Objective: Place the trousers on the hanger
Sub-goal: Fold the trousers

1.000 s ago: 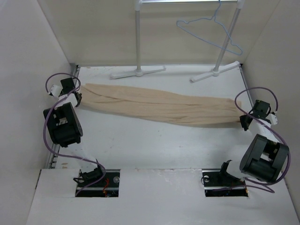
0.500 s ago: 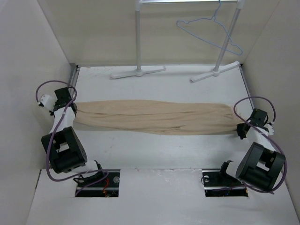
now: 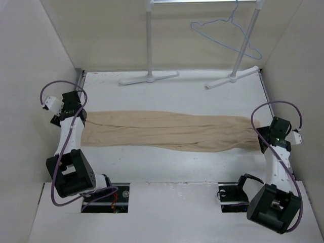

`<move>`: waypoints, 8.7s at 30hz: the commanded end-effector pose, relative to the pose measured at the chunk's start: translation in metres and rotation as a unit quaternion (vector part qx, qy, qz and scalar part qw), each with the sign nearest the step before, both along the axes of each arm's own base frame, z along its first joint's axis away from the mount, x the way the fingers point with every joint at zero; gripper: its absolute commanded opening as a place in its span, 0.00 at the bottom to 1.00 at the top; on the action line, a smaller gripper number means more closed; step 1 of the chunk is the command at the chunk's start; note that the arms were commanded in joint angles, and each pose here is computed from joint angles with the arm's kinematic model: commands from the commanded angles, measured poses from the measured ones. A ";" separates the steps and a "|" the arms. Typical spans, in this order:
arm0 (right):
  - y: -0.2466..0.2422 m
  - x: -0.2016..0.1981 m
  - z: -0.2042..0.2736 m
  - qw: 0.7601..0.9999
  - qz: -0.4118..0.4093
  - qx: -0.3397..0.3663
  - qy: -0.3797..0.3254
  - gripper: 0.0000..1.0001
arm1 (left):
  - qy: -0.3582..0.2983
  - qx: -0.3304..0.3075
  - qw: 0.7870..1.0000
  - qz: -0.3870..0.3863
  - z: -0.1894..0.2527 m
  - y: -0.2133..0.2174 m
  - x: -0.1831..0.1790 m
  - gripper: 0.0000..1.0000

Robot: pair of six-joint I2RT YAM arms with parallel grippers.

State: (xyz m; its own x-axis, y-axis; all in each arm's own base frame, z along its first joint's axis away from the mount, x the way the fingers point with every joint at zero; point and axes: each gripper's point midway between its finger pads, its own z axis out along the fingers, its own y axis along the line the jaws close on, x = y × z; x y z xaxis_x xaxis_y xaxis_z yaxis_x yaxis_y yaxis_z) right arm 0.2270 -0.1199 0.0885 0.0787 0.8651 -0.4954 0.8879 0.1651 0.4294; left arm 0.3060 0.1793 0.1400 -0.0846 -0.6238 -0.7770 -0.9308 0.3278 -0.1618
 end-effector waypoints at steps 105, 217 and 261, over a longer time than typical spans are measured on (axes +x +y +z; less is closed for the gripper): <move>-0.033 0.140 -0.025 0.973 0.183 -0.055 0.128 0.59 | -0.066 -0.173 0.982 -0.026 -0.099 -0.008 0.202 0.01; -0.006 0.043 -0.052 0.996 -0.043 0.041 0.061 0.41 | -0.123 -0.249 0.803 -0.527 -0.008 -0.350 -0.067 0.75; 0.134 0.098 0.313 0.892 0.264 -0.228 -0.287 0.02 | -0.232 -0.121 0.880 -0.397 0.187 -0.233 -0.023 0.79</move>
